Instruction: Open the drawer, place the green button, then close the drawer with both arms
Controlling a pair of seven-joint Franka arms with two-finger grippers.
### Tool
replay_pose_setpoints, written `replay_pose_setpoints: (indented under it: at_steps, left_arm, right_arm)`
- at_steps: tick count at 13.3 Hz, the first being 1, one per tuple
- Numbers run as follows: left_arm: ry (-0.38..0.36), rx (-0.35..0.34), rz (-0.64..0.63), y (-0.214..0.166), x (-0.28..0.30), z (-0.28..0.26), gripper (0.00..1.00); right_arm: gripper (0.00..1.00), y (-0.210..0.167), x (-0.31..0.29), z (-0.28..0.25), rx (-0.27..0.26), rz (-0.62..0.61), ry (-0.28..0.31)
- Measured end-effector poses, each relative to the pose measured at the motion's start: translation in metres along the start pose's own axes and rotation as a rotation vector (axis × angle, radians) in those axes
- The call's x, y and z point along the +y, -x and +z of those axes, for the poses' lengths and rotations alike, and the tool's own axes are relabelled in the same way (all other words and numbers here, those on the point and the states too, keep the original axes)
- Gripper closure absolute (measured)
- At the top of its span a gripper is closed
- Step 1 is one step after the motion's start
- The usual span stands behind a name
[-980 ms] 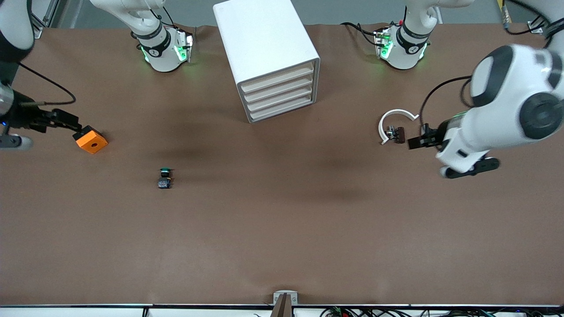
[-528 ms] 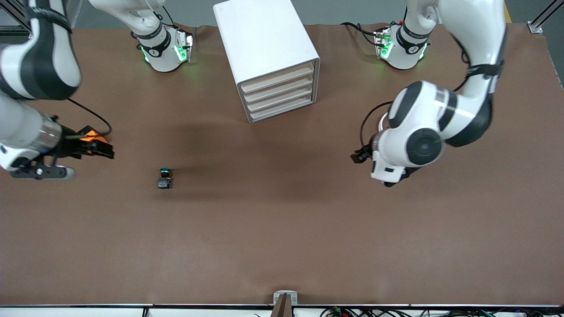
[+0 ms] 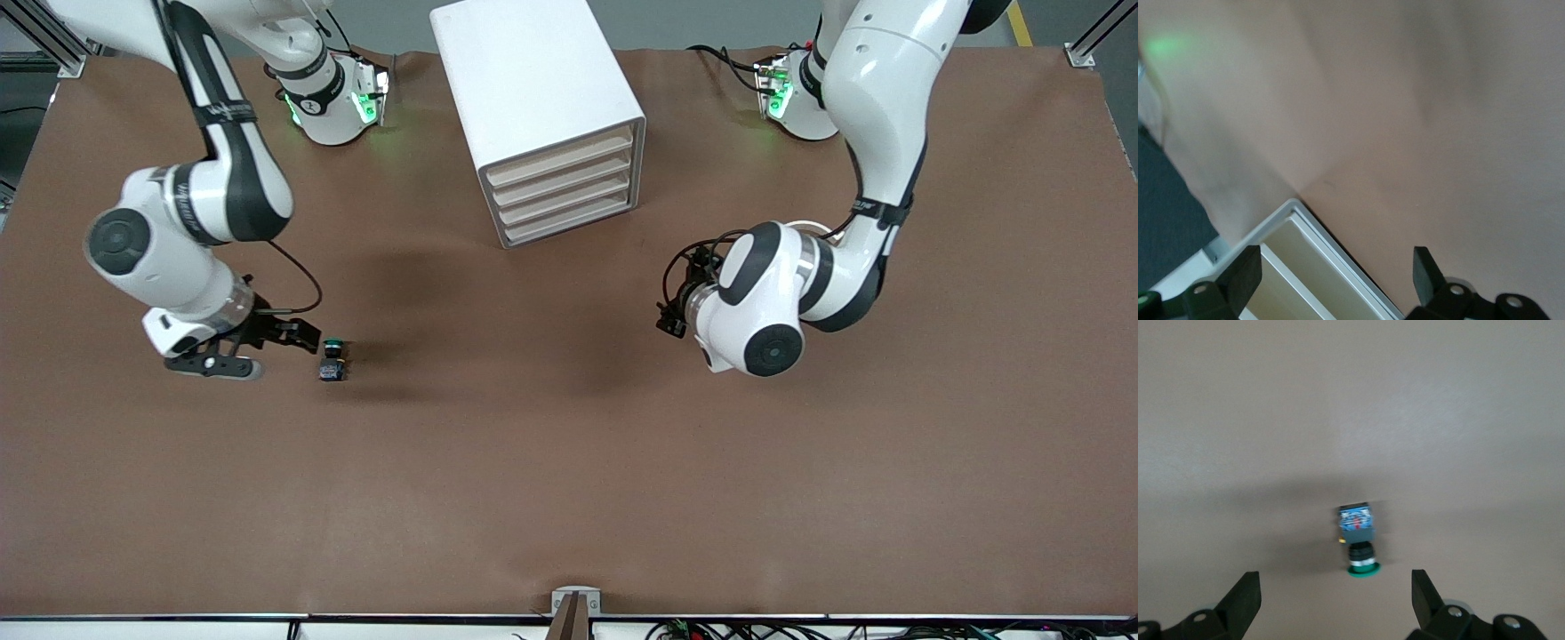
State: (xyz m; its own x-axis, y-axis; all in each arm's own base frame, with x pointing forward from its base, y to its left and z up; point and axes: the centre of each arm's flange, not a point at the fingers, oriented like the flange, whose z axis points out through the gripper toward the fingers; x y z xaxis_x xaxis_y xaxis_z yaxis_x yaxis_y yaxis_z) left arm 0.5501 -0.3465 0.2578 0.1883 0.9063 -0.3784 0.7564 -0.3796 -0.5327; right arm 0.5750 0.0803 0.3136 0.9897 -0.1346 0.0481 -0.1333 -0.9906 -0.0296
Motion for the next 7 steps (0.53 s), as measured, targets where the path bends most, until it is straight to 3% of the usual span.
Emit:
replay_pose_setpoints:
  at_steps: [4, 7]
  left_arm:
    - [-0.119, -0.114, -0.090, 0.028, 0.018, 0.072, 0.00]
    - [-0.184, -0.239, -0.267, 0.023, 0.032, 0.096, 0.00]
  right_arm:
    - [0.00, 0.005, -0.011, 0.067, 0.051, -0.004, -0.001]
    - [0.00, 0.006, -0.009, 0.094, 0.062, -0.035, 0.023]
